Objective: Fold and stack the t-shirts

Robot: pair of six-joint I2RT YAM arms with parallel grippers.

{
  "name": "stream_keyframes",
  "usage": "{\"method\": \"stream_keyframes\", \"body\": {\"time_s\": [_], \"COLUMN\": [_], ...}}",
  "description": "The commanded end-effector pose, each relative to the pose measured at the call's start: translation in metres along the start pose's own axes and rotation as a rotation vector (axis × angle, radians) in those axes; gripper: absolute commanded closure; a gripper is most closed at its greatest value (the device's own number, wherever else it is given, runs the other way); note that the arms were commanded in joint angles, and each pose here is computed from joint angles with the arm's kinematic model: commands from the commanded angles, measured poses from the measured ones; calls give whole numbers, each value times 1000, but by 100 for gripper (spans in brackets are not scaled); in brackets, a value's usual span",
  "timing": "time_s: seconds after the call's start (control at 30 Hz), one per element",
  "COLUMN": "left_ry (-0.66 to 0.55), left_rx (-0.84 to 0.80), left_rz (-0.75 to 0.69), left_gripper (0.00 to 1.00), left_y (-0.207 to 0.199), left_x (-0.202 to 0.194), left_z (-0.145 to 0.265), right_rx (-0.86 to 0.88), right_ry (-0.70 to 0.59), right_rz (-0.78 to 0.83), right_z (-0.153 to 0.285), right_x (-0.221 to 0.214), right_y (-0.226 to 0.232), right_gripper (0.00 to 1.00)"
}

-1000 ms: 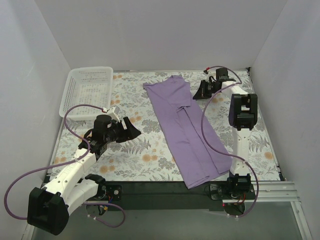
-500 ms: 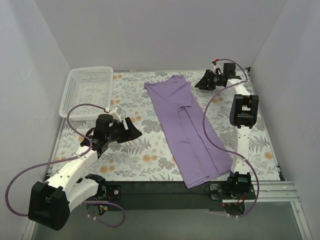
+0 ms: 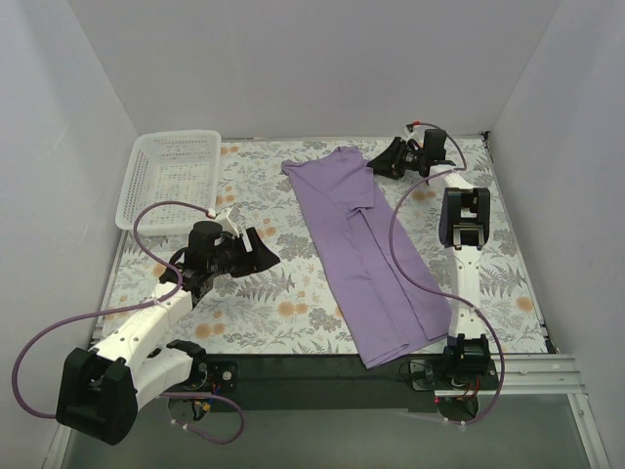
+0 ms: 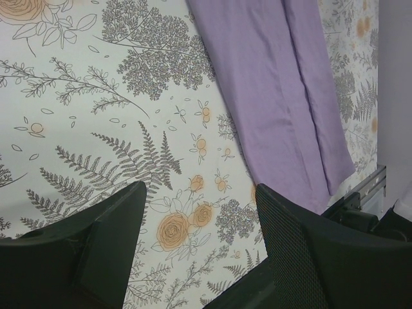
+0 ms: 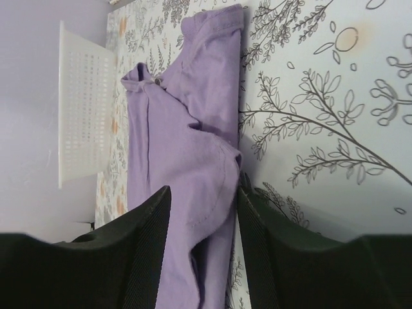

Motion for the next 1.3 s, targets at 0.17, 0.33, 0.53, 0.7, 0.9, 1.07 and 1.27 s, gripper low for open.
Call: {"method": "stream_keyframes", "body": {"time_s": [0.17, 0.33, 0.53, 0.7, 0.9, 1.07, 1.27], "left_ry": [-13, -16, -12, -7, -3, -3, 3], "left_rx": [-24, -27, -25, -21, -21, -20, -20], "left_rz": [-15, -20, -21, -17, -14, -12, -10], "left_gripper": [32, 32, 32, 32, 33, 33, 33], "left_y": [-4, -4, -4, -3, -3, -2, -2], "left_x": [4, 4, 4, 3, 2, 2, 1], "left_z": [-1, 1, 0, 0, -1, -1, -2], "right_rx": [-13, -29, -50, -51, -44, -35, -7], "right_ry": [-1, -28, -71, -89, -98, -98, -102], "right_rz": [-43, 9, 94, 123, 140, 148, 177], "right_z": [-20, -16, -9, -6, -4, -3, -1], "right_x": [-13, -2, 18, 28, 33, 35, 41], "right_y": [-6, -1, 10, 14, 19, 22, 32], "right_gripper": [53, 62, 63, 64, 67, 73, 89]}}
Point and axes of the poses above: each gripper's point midway between its finger pads, its own z axis back along the fingers, its own y axis along the line the jaws close on, x = y × z, the point moved 4 cm from there along z, back along the fingers, and after that the axes turned 7 degrees about z, right-handed, at the moved point
